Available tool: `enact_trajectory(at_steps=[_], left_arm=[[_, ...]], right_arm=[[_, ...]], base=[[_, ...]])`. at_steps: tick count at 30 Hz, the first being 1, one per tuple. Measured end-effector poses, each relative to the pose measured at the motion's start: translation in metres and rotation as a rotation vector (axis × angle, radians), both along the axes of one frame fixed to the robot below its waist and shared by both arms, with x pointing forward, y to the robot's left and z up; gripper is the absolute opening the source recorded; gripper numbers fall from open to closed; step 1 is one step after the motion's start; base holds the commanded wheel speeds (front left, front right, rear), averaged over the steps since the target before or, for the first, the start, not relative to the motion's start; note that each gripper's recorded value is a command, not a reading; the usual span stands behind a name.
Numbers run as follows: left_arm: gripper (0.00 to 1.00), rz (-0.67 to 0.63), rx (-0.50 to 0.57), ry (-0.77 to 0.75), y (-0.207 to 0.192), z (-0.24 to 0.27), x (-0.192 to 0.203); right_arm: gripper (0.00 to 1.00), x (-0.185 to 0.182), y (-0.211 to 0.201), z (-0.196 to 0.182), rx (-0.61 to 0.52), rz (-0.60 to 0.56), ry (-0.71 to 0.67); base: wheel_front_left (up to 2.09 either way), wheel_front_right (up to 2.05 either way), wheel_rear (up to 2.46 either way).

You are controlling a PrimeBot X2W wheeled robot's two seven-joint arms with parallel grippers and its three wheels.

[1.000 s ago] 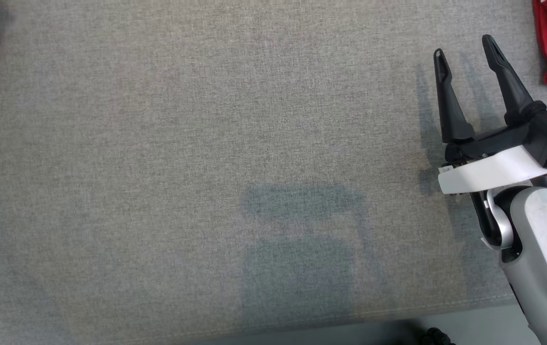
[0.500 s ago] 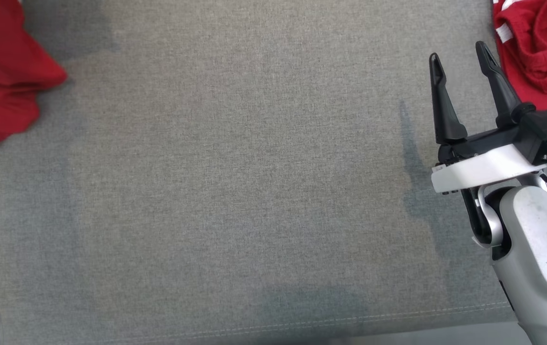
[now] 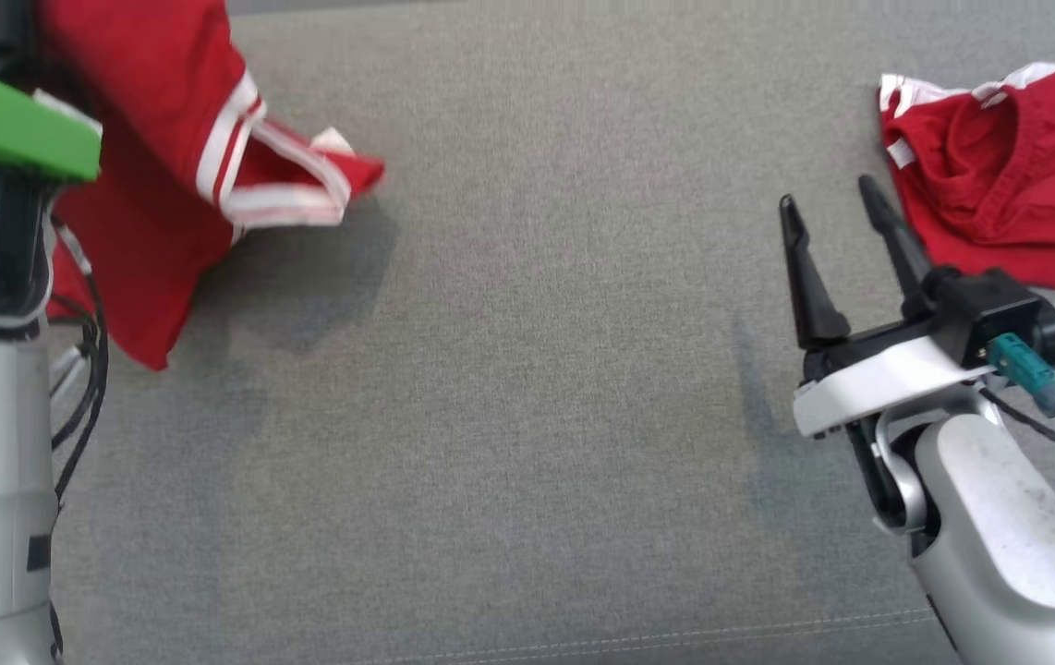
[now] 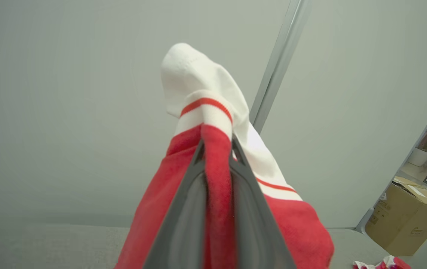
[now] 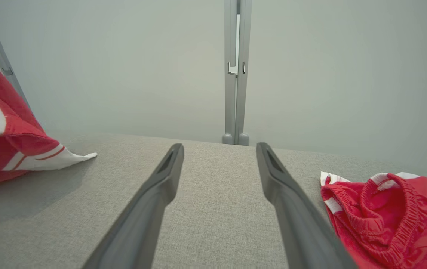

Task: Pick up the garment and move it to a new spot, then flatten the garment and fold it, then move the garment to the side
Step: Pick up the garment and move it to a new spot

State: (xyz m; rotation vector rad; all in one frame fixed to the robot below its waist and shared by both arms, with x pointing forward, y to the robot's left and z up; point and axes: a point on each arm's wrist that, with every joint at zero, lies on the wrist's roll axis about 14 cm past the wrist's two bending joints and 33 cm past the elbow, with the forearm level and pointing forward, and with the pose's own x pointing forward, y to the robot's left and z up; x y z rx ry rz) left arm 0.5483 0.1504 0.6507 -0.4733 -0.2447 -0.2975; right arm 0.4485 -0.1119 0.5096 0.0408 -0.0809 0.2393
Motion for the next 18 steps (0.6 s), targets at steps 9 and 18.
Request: enact_trajectory(at_steps=[9,18], left_arm=[[0.0,0.078,0.017,-0.029,0.018,0.022,-0.022],[0.0,-0.127,-0.023,-0.079,-0.095,0.038,-0.031]], right_arm=[[1.0,-0.024,0.019,0.03,0.028,0.057,-0.062],[1.0,-0.036,0.005,0.036,0.055,0.009,-0.066]], base=[[0.0,0.0,0.0],[0.0,0.0,0.0]])
